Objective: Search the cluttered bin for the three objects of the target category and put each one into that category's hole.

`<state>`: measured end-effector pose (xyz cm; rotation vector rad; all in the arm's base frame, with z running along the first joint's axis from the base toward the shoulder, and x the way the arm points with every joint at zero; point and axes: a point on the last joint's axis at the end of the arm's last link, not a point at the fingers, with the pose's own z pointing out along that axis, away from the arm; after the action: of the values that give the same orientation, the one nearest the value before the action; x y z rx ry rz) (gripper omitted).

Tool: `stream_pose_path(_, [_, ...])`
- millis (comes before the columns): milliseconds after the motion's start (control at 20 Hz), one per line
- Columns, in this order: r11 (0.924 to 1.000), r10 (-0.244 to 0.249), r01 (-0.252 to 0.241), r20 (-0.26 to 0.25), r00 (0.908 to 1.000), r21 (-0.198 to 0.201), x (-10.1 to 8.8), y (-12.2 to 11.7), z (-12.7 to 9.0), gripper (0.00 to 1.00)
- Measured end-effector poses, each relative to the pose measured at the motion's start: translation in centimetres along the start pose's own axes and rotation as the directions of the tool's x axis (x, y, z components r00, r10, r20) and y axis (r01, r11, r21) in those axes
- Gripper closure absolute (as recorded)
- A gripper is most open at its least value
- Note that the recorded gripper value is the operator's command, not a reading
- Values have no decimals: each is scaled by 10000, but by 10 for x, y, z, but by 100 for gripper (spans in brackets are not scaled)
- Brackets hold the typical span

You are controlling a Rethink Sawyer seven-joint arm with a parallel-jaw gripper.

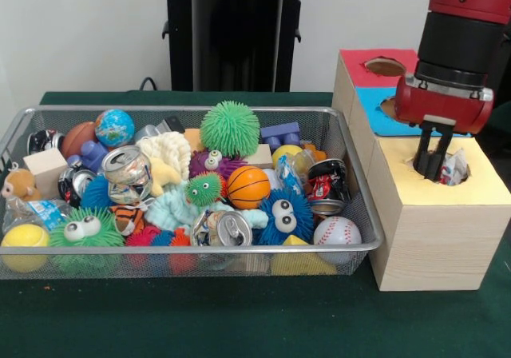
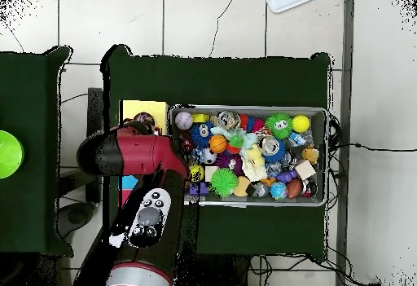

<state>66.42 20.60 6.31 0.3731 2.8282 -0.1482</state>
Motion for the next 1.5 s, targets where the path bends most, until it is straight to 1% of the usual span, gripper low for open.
stream_pose_path(550, [10000,11,-11,-78,10000,8,0,0,-3,100])
stream_pose_path(900, [10000,22,-21,-383,9993,27,2,1,-8,100])
stream_pose_path(1200, [9999,102,-102,-665,9977,7,-1,1,-25,100])
stream_pose_path(1250, [9999,153,-155,-672,9976,-19,-4,-1,-31,100])
stream_pose_path(1500, [9997,237,-242,-561,9981,-77,-11,-3,-38,100])
